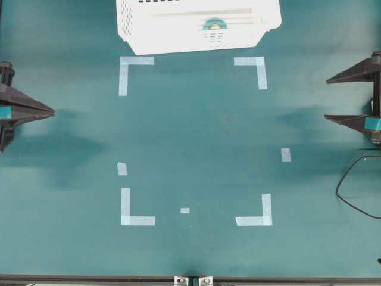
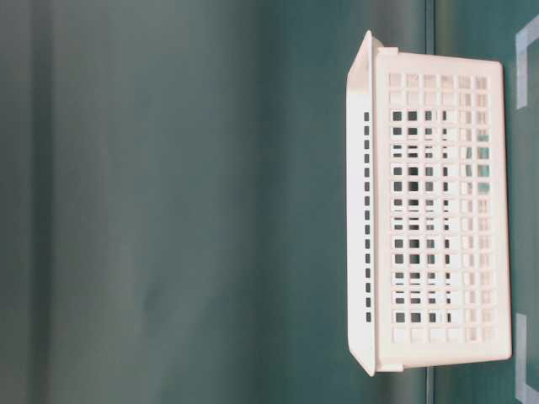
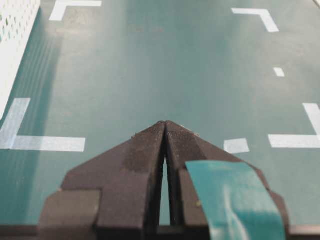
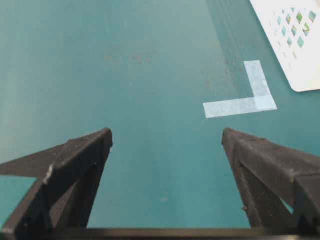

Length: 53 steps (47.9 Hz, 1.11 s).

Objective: Put the tape in the middle into the white basket.

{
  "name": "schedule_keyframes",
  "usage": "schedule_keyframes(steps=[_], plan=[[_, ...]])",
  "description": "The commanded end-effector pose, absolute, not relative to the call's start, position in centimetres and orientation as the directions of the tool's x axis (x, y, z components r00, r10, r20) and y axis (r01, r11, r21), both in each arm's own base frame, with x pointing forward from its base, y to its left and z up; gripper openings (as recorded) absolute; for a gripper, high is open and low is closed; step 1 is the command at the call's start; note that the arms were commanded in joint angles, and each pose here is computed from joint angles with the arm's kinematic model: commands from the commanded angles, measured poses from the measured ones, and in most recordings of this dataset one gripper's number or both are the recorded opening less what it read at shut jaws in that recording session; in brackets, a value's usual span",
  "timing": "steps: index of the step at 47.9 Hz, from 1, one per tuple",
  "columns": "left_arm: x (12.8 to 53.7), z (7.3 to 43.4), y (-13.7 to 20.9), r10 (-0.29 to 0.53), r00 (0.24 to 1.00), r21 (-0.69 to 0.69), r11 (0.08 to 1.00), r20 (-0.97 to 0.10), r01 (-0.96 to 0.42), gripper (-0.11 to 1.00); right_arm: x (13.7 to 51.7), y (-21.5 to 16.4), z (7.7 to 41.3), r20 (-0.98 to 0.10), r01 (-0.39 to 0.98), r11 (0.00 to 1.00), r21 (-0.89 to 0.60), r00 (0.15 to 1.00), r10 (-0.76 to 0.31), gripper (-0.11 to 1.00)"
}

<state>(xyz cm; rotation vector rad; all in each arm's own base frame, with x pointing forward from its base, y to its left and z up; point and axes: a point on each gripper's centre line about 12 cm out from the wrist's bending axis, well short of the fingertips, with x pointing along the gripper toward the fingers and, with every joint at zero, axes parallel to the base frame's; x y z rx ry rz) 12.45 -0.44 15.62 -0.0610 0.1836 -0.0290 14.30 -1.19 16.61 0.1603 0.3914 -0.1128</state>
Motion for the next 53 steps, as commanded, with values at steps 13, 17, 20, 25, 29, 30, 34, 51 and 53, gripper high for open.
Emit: schedule_keyframes(steps=[13,17,20,25,29,30,34,51,53], plan=[[12.59,16.13,-0.48,-0.037,0.985,-0.065,0.998,-0.168,0.027,-0.11,14.53,-0.69,16.88,-0.367,0.098,0.987,0.126,0.929,-0.046,1.0],[12.59,16.13,-0.48,-0.037,0.985,-0.065,0.998,-0.168,0.027,-0.11,14.54,-0.68,16.89,-0.365,0.098,0.987,0.126,0.93,-0.046,1.0],[12.59,16.13,-0.48,-0.037,0.985,-0.065,0.998,-0.168,0.027,-0.11,14.52,-0.66,16.83,-0.367,0.096,0.987,0.126,0.929,-0.044,1.0],[12.59,16.13,-0.48,-0.037,0.985,-0.065,0.998,-0.168,0.027,-0.11,14.51,-0.66,16.88,-0.364,0.096,0.988,0.124,0.93,-0.044,1.0],[12.59,16.13,-0.48,-0.037,0.985,-0.065,0.998,-0.168,0.027,-0.11,14.48,-0.68,16.84,-0.364,0.097,0.988,0.123,0.93,-0.046,1.0],[12.59,16.13,-0.48,-0.037,0.985,-0.065,0.998,-0.168,0.027,-0.11,14.46,-0.66,16.78,-0.365,0.095,0.988,0.123,0.93,-0.044,1.0],[12.61,16.18,-0.48,-0.037,0.985,-0.065,0.998,-0.168,0.027,-0.11,14.42,-0.68,16.84,-0.358,0.095,0.988,0.122,0.933,-0.046,1.0],[12.61,16.18,-0.48,-0.037,0.985,-0.063,0.998,-0.168,0.027,-0.11,14.13,-0.64,16.67,-0.332,0.091,0.988,0.128,0.942,-0.044,1.0],[12.61,16.16,-0.48,-0.037,0.985,-0.062,0.998,-0.169,0.027,-0.11,14.13,-0.64,16.64,-0.334,0.092,0.987,0.13,0.942,-0.044,1.0]])
